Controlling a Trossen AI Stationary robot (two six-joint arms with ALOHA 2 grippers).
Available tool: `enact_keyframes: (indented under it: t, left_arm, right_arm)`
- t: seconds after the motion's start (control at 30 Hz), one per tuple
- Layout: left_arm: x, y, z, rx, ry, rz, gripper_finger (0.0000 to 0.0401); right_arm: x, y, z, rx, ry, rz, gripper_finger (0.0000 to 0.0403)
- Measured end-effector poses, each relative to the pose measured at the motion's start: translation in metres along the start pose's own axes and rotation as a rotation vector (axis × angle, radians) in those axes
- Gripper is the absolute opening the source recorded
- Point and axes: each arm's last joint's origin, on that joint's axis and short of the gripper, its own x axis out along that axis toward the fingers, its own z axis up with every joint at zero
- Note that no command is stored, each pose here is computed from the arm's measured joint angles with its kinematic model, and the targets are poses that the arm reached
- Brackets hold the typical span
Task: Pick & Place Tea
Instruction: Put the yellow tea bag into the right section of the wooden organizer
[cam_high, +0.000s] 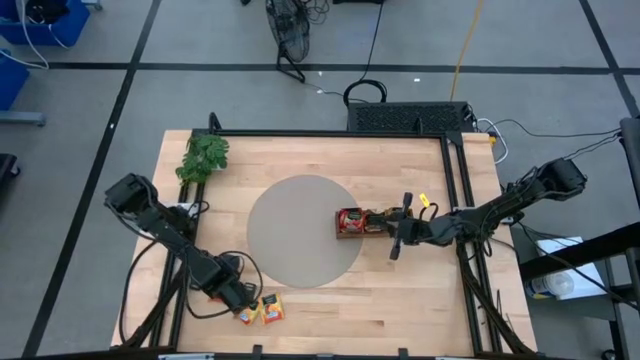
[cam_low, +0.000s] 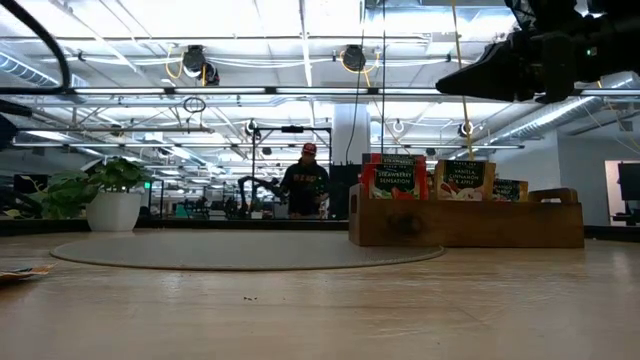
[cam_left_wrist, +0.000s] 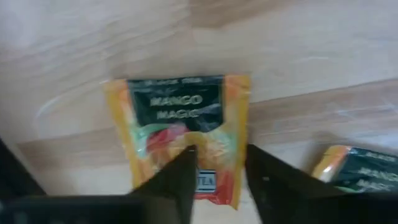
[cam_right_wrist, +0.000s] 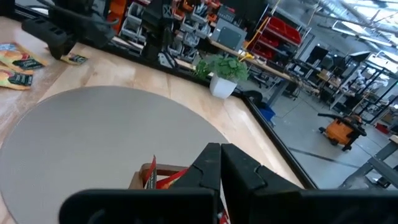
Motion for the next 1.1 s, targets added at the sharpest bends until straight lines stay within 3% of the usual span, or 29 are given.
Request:
enact_keyframes:
  t: [0.17,0.37,0.5,0.63,0.77,0.9,0.97,1.1]
  left_arm:
    - [-0.001,-0.005,0.006,0.067,0.005,-0.018,0.0018]
    - [-0.006,-0.010,0.011,0.189,-0.019,-0.009,0.0004]
    - [-0.030,-0.014,0.018,0.235,-0.214,0.114,0.0002]
    - [-0.078,-0.026,0.017,0.307,-0.384,0.113,0.0002]
    - [-0.117,-0.046,0.019,0.553,-0.688,0.010,0.0001]
    - [-0.141,-0.073,0.014,0.957,-1.069,-0.015,0.0001]
    - [-0.153,-0.090,0.013,1.103,-1.225,-0.020,0.0001]
    - [-0.170,-0.116,0.027,1.319,-1.343,-0.014,0.0001]
  right_arm:
    - [0.000,-0.001,0.002,-0.013,-0.022,-0.007,0.0000]
    - [0.000,-0.001,0.002,-0.021,-0.022,-0.007,0.0000]
    - [0.000,-0.001,0.002,-0.029,-0.023,-0.007,0.0000]
    - [0.000,-0.002,0.005,-0.014,-0.049,-0.017,0.0000]
    - [-0.001,-0.003,0.007,0.030,-0.070,-0.020,0.0000]
    - [0.001,-0.003,0.007,0.080,-0.087,0.037,0.0000]
    - [0.003,-0.004,0.007,0.117,-0.106,0.103,0.0000]
    - [0.004,-0.004,0.007,0.162,-0.127,0.187,0.0000]
